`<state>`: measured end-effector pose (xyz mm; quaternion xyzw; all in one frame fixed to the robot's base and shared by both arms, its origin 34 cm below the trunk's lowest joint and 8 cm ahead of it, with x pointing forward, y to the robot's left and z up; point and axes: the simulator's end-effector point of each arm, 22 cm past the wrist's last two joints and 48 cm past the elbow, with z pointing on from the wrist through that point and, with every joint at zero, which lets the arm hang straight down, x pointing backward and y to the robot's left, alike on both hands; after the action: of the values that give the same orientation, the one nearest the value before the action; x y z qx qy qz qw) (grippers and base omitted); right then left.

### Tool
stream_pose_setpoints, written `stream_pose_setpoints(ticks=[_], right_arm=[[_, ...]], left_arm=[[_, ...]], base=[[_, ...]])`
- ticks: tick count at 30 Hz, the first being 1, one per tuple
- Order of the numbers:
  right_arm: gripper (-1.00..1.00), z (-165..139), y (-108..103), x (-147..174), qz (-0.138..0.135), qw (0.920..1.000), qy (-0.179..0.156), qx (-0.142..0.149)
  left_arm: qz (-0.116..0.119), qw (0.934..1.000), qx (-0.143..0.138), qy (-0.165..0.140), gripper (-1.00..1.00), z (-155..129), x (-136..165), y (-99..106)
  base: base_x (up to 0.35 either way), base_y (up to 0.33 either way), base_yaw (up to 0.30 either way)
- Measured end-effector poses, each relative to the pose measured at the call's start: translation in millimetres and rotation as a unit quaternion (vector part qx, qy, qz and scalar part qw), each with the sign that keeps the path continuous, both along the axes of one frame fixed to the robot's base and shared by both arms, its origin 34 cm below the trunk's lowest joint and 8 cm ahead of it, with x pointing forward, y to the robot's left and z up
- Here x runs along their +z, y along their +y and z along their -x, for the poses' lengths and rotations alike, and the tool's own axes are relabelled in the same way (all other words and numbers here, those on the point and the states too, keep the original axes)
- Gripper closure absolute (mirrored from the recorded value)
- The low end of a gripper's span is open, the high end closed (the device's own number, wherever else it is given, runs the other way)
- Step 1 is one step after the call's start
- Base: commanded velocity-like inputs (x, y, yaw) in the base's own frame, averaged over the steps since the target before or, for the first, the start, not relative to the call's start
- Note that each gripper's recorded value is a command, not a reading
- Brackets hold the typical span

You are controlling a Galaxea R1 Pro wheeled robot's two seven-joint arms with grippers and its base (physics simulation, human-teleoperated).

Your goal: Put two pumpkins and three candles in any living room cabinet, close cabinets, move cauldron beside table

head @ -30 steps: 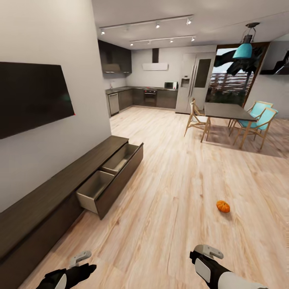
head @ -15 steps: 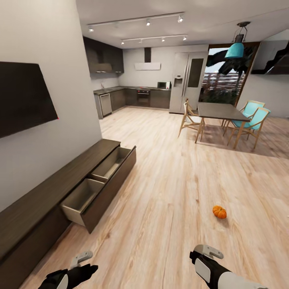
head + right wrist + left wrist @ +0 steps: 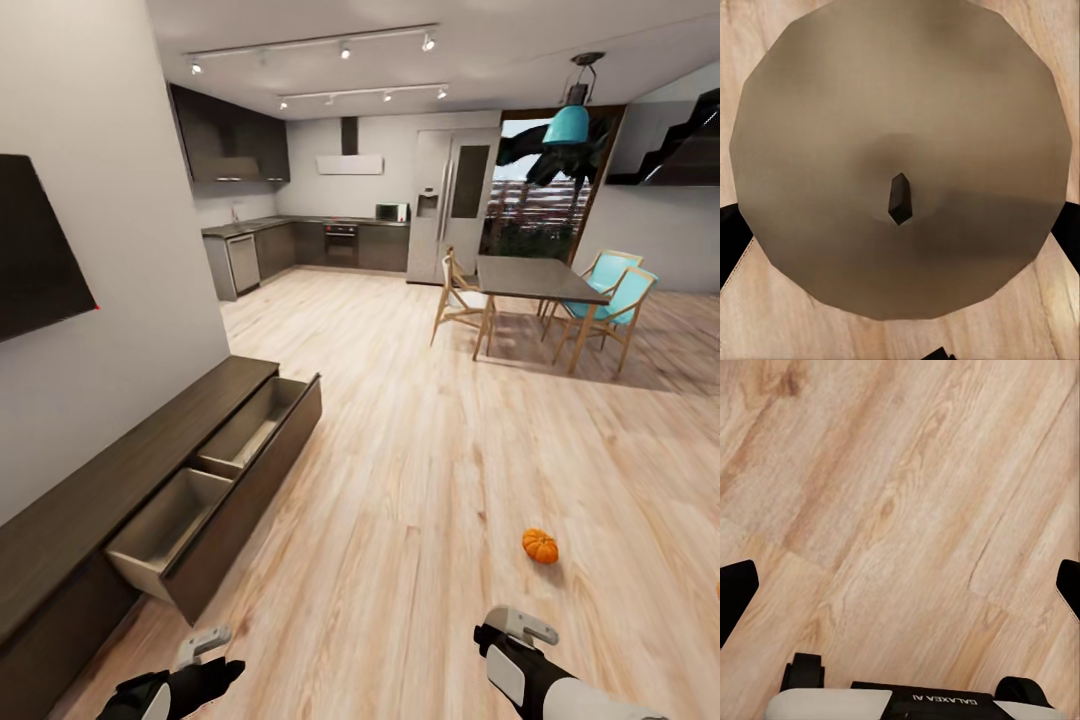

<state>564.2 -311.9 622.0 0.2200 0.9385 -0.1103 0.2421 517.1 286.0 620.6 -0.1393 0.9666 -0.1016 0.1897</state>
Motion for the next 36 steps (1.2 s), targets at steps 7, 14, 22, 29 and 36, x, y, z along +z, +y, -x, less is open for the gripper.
stream_pose_setpoints(ticks=[7, 14, 22, 29, 36], right_arm=[[1.0, 0.2, -0.1, -0.1, 0.0, 1.0, 0.0, 0.0], [1.0, 0.3, 0.0, -0.2, 0.0, 1.0, 0.0, 0.0], [1.0, 0.4, 0.1, -0.3, 0.0, 1.0, 0.0, 0.0], [1.0, 0.3, 0.3, -0.3, 0.0, 1.0, 0.0, 0.001], [1.0, 0.3, 0.4, -0.4, 0.0, 1.0, 0.0, 0.001]], left_arm=[[0.0, 1.0, 0.0, 0.0, -1.0, 0.0, 0.0, 0.0], [0.0, 1.0, 0.0, 0.0, -1.0, 0.1, -0.1, 0.0], [0.0, 1.0, 0.0, 0.0, -1.0, 0.1, -0.1, 0.1], [-0.003, 1.0, 0.001, -0.009, -1.0, -3.5, 1.3, 1.5], [-0.003, 1.0, 0.001, -0.009, -1.0, -3.7, 1.4, 1.2]], base=[[0.319, -0.073, -0.088], [0.319, -0.073, -0.036], [0.319, -0.073, -0.03], [0.321, -0.052, -0.001], [0.325, -0.003, 0.0]])
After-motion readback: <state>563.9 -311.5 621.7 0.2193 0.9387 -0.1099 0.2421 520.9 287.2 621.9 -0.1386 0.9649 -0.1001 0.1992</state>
